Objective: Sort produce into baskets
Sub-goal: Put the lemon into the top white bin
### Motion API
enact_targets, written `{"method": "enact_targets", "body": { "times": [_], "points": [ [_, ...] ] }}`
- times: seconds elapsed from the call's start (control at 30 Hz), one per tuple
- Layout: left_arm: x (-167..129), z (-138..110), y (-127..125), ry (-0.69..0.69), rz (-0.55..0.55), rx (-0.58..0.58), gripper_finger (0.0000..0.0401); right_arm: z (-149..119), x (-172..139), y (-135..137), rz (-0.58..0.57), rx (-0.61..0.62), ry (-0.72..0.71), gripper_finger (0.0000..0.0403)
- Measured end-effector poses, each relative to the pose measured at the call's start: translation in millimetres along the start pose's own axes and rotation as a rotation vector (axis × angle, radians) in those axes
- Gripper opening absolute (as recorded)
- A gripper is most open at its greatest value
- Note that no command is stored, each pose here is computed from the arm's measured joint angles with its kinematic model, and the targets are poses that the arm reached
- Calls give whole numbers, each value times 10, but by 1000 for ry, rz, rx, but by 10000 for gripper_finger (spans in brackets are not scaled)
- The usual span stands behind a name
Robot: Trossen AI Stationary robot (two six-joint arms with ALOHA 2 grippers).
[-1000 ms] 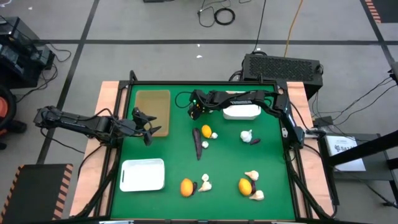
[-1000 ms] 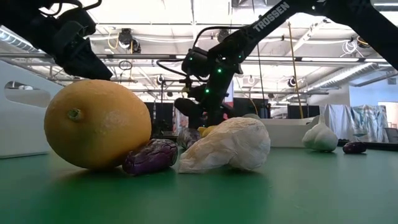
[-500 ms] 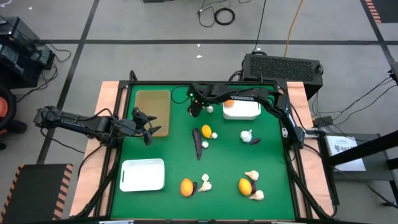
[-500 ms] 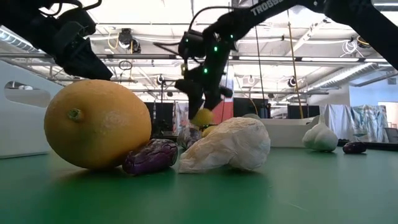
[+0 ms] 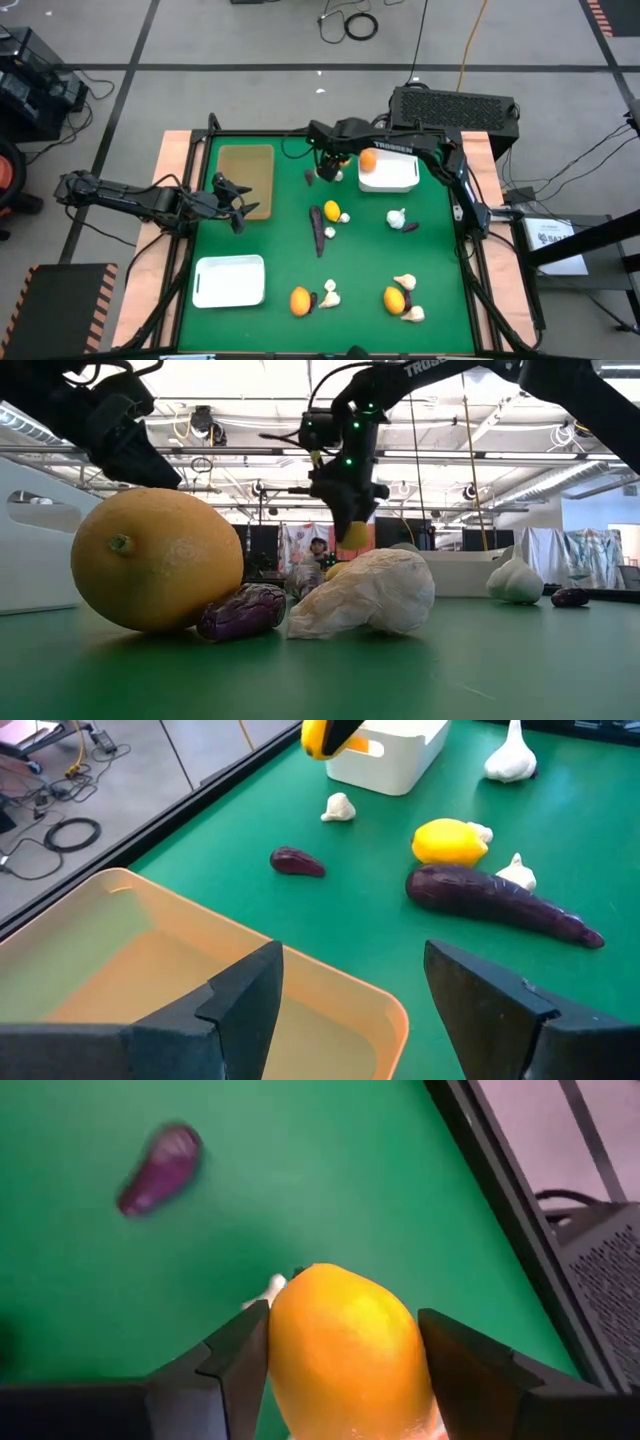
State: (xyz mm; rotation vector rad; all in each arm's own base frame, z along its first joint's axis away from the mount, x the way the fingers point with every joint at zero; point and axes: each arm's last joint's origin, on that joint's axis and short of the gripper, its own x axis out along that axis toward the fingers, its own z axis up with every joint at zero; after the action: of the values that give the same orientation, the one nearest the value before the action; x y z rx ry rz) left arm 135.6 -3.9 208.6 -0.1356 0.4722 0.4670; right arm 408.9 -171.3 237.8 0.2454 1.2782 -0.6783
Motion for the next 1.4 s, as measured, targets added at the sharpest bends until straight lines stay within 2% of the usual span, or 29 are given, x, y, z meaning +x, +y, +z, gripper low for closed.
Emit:
{"method": "enact_targets", "body": {
  "times": [0.17,0.37,0.5,0.67,0.8,1.0,1.17,1.4],
  "points": [
    [0,26,-9,-24,-9,-15,251,-51,-82,-71,-38,-52,33,219],
    [3,60,-9,-54,-9,-36,251,-194,-465,-237,-137,-69,15,219],
    [14,87,13,-74,8,-58,251,-473,-699,-380,-134,-37,-21,219],
    [30,113,48,-90,30,-80,251,-935,-812,-516,-102,74,-156,219],
    [40,116,70,-88,45,-85,251,-1275,-772,-578,-77,166,-253,219],
    [48,109,87,-76,50,-80,251,-1552,-558,-662,-65,269,-328,219],
    [48,103,80,-65,25,-75,251,-1614,-414,-666,-57,318,-355,219],
    [50,79,85,-40,25,-63,251,-1573,-328,-639,-55,320,-362,222]
  ]
}}
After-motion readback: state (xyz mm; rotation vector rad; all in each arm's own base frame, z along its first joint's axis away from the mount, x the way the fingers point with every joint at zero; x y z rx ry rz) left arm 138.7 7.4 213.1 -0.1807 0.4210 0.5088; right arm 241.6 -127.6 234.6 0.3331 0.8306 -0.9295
